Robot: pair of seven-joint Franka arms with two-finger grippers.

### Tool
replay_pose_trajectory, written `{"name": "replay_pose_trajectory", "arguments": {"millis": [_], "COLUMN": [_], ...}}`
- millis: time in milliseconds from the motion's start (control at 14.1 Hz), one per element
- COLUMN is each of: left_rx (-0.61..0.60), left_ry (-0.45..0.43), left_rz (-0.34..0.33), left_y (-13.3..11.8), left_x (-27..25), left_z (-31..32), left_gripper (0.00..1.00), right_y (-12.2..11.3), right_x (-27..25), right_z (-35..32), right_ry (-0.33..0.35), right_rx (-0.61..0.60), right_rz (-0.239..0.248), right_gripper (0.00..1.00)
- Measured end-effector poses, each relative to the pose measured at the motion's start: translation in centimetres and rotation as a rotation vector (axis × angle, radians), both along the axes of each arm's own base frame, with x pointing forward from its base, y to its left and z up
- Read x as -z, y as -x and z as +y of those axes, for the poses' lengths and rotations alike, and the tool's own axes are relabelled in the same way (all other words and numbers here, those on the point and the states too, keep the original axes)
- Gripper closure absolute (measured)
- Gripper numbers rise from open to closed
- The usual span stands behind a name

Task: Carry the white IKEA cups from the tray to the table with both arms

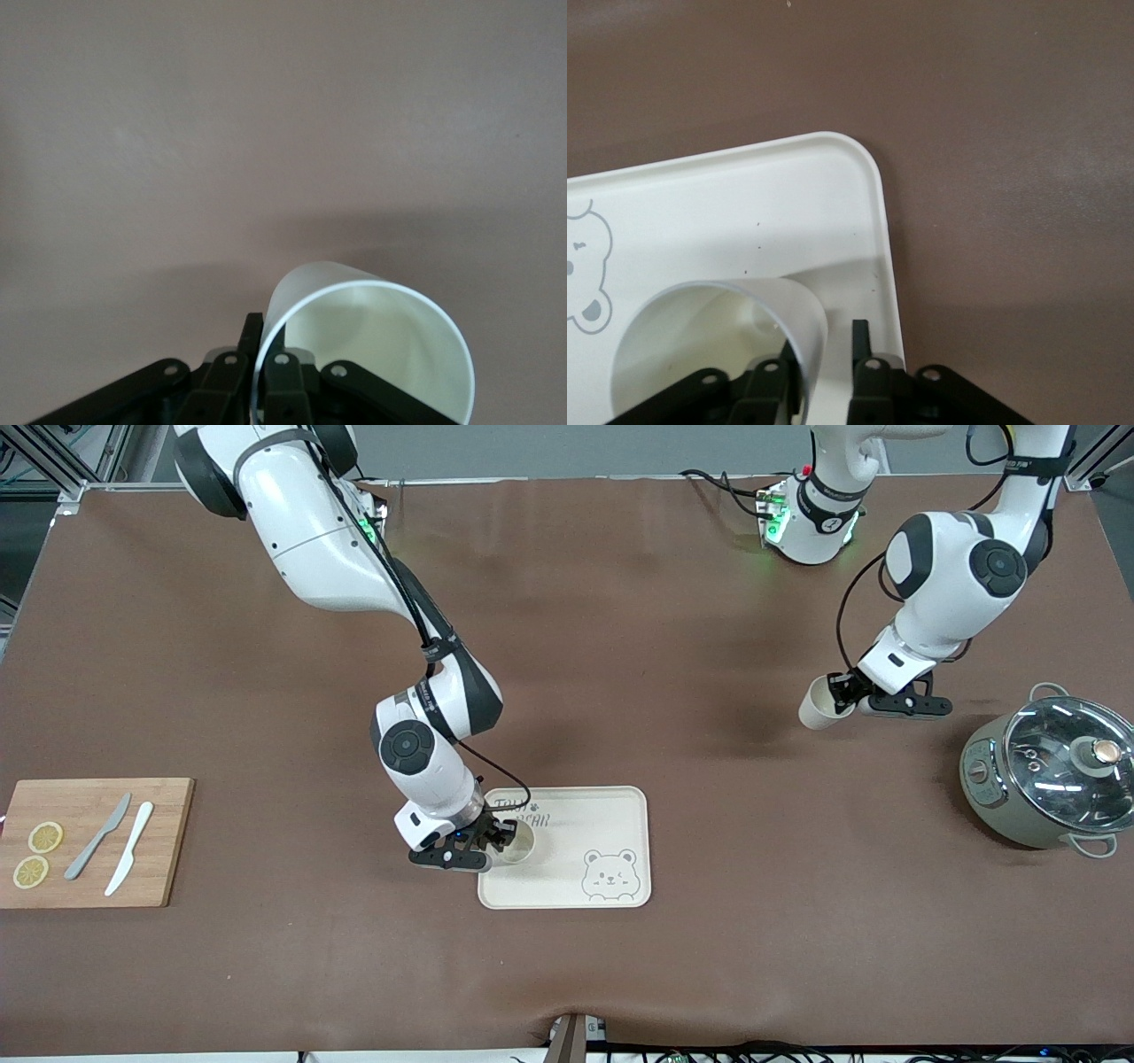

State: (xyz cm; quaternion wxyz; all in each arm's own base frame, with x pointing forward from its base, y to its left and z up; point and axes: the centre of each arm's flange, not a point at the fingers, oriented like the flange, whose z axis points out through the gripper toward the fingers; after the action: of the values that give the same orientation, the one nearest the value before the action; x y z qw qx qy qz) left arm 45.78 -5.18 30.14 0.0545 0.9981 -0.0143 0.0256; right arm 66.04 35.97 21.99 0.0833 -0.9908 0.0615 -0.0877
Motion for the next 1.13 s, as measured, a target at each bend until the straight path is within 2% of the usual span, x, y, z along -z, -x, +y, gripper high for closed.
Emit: {"name": "replay_pose_trajectory", "arguments": {"millis": [71,142,708,920,1061,1132], "left_rx": [-0.006,-0.010,-0.009,-0.002,0.004,0.009], "left_ry": [0.004,0.004,-0.015,-0.021,-0.023,-0.024], "left_rz": [0.015,0.022,0.012,-0.004,-0.007,-0.005], "left_y": [0.0,0.0,-0.6,-0.8,-0.8,-0.8], "left_x": [1.0,2.1,6.9,7.8,8.3,8.6], "left_z": [-0.2,-0.2,0.8,0.9,1.0,0.9], "left_gripper": [0.96,0.96,0.96,0.96,0.96,0.96], "right_y": [0.0,0.0,-0.4,-1.5,-2.9,-3.5], "right_x": [0.0,0.0,-1.4,-5.9,-11.8,-14.9], "right_z": [0.0,0.1,0.4,-1.3,-4.9,-7.3], "right_ry": [0.000,-0.001,-0.011,-0.005,0.008,0.012], "right_rx": [-0.001,-0.002,0.000,0.034,0.037,0.014], "right_rz": [0.000,-0.001,-0.015,0.062,0.105,0.110], "right_gripper": [0.90,0.97,0.96,0.96,0.96,0.96]}}
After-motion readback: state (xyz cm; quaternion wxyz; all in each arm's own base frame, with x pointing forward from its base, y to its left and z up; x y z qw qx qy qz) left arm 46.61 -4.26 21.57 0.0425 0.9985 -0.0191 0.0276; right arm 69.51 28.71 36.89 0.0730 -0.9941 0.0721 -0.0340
